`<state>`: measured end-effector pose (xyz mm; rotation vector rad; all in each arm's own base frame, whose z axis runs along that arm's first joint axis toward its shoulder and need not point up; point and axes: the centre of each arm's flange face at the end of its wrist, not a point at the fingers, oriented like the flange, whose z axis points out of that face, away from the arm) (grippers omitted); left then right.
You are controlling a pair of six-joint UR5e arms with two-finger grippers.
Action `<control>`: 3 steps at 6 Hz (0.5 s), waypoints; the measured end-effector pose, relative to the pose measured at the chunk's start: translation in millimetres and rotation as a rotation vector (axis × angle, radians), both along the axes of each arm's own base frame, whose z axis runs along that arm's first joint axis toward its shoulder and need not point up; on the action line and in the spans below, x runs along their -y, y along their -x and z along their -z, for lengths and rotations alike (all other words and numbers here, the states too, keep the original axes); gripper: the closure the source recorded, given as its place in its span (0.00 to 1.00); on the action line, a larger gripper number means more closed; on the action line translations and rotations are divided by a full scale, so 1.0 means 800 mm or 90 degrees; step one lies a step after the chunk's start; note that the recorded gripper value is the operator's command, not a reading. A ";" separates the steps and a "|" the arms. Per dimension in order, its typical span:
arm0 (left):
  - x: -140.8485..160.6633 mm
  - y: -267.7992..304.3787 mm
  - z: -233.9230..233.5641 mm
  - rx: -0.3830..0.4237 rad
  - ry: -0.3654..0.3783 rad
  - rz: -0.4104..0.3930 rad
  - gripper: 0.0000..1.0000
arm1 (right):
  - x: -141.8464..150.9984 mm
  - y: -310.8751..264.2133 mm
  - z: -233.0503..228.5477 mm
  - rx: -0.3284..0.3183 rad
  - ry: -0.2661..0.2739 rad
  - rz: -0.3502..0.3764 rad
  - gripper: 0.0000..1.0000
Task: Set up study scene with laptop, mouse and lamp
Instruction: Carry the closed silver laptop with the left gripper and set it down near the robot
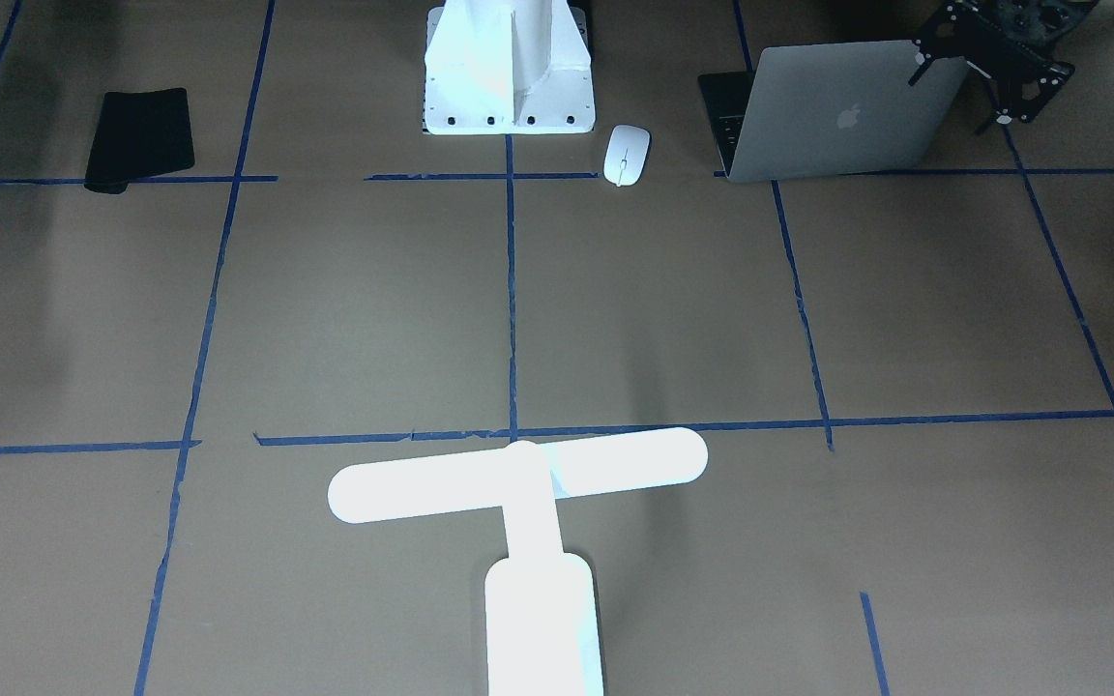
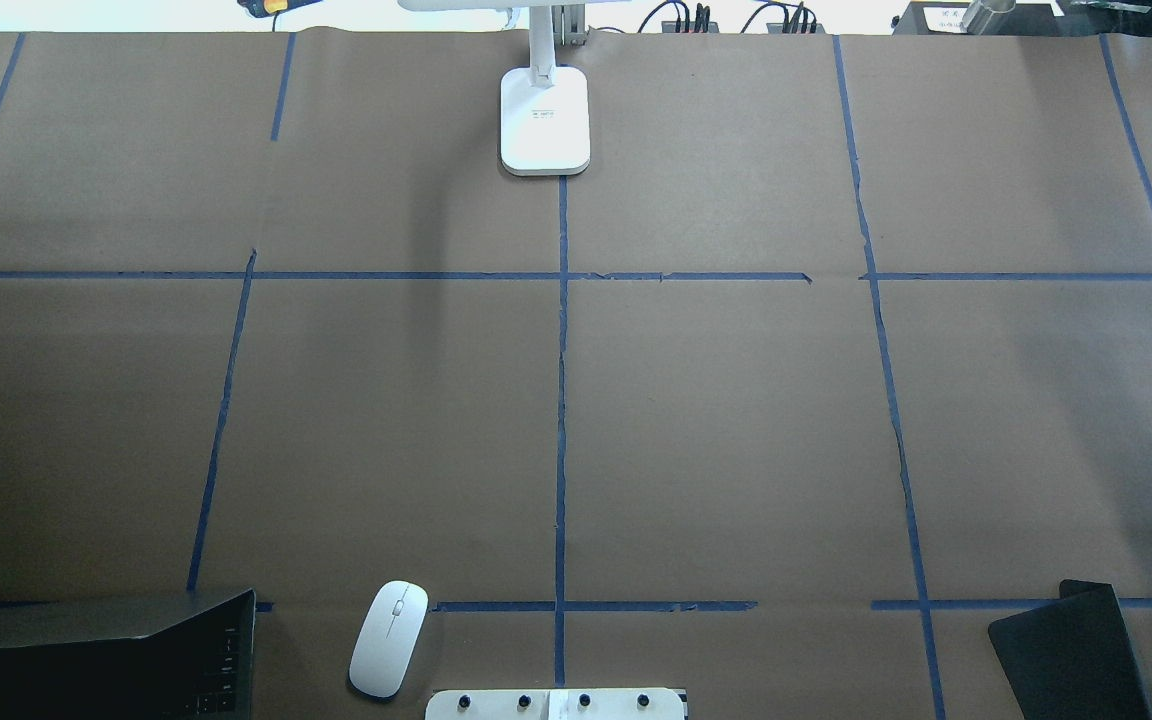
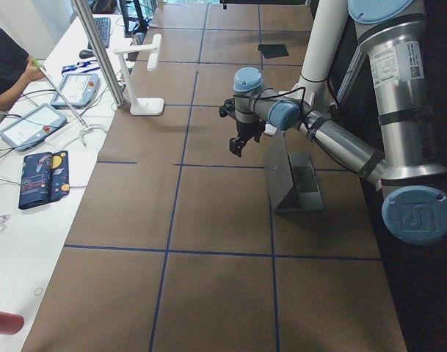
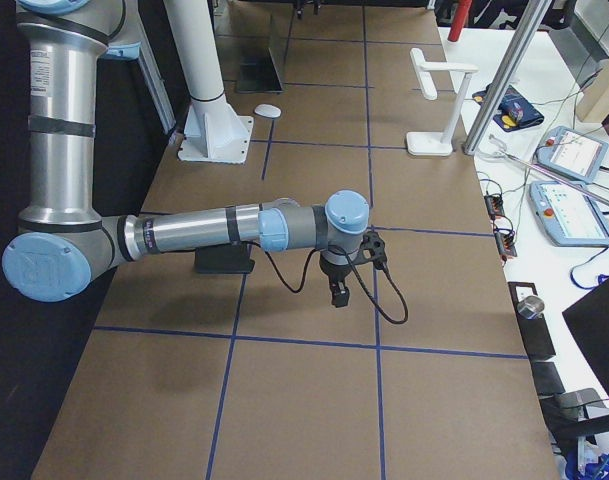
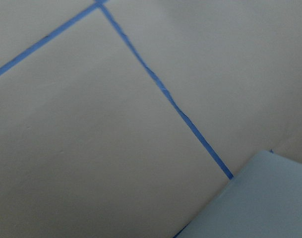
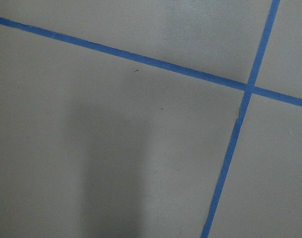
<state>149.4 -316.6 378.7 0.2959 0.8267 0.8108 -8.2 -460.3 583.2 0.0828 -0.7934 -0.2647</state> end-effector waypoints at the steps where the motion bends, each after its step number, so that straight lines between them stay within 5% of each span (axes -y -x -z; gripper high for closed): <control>1: -0.020 -0.005 0.004 0.000 -0.027 -0.046 0.00 | -0.001 0.001 0.001 0.004 0.000 0.000 0.00; 3: -0.048 -0.015 0.011 -0.005 -0.073 -0.125 0.00 | -0.004 0.002 0.003 0.018 -0.001 0.002 0.00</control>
